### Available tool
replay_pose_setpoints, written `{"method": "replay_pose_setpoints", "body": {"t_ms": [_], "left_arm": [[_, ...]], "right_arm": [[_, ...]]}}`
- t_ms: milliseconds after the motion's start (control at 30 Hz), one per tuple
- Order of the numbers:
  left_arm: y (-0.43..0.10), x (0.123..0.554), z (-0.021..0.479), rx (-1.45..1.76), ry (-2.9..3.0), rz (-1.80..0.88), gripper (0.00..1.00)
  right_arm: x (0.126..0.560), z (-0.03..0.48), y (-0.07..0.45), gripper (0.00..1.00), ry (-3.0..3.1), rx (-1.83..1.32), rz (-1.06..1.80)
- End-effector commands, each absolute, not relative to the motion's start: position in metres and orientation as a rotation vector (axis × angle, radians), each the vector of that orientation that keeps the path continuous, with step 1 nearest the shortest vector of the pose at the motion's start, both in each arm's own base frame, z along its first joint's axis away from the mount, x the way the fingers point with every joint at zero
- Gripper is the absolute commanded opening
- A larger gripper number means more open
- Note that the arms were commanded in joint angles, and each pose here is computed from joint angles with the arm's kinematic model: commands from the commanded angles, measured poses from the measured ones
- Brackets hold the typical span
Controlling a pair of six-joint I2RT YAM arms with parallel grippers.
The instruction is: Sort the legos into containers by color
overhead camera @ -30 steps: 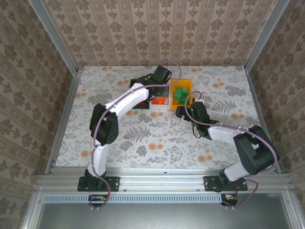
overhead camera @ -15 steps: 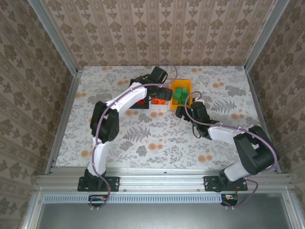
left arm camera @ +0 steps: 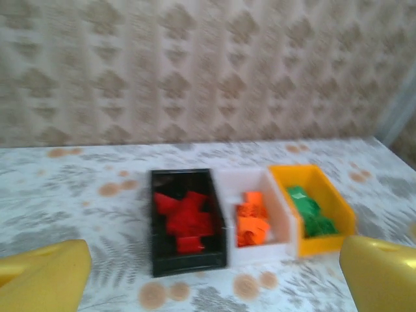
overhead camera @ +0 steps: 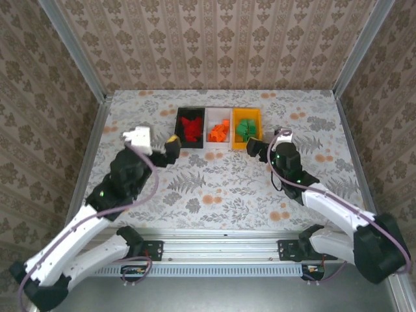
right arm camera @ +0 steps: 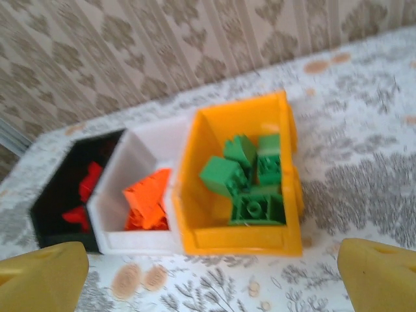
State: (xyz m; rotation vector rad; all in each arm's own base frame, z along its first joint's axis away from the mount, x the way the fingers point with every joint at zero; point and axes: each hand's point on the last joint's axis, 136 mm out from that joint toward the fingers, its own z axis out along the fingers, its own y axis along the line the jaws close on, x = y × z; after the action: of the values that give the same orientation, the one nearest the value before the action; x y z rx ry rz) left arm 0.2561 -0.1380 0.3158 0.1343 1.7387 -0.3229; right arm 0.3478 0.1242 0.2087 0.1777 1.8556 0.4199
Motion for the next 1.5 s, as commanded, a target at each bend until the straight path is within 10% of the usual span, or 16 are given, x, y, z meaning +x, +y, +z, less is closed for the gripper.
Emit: {"method": "replay_pose_setpoints", "body": {"t_ms": [0, 467, 1467], "left_arm": [[-0.124, 0.262, 0.279, 0.173, 1.732, -0.157, 1.00], [-0.052, 0.284, 0.203, 0.275, 1.578, 0.161, 1.00], [-0.009, 0.399, 0.093, 0.126, 1.932, -0.011, 1.00]], "right_arm": [[0.331, 0.235, 0.139, 1.00, 1.810, 0.035, 0.383], [0.321, 0.235, 0.040, 1.00, 1.630, 0.063, -0.203], [0.400, 0.098, -0.010, 1.00, 1.911, 0.100, -0.080]]}}
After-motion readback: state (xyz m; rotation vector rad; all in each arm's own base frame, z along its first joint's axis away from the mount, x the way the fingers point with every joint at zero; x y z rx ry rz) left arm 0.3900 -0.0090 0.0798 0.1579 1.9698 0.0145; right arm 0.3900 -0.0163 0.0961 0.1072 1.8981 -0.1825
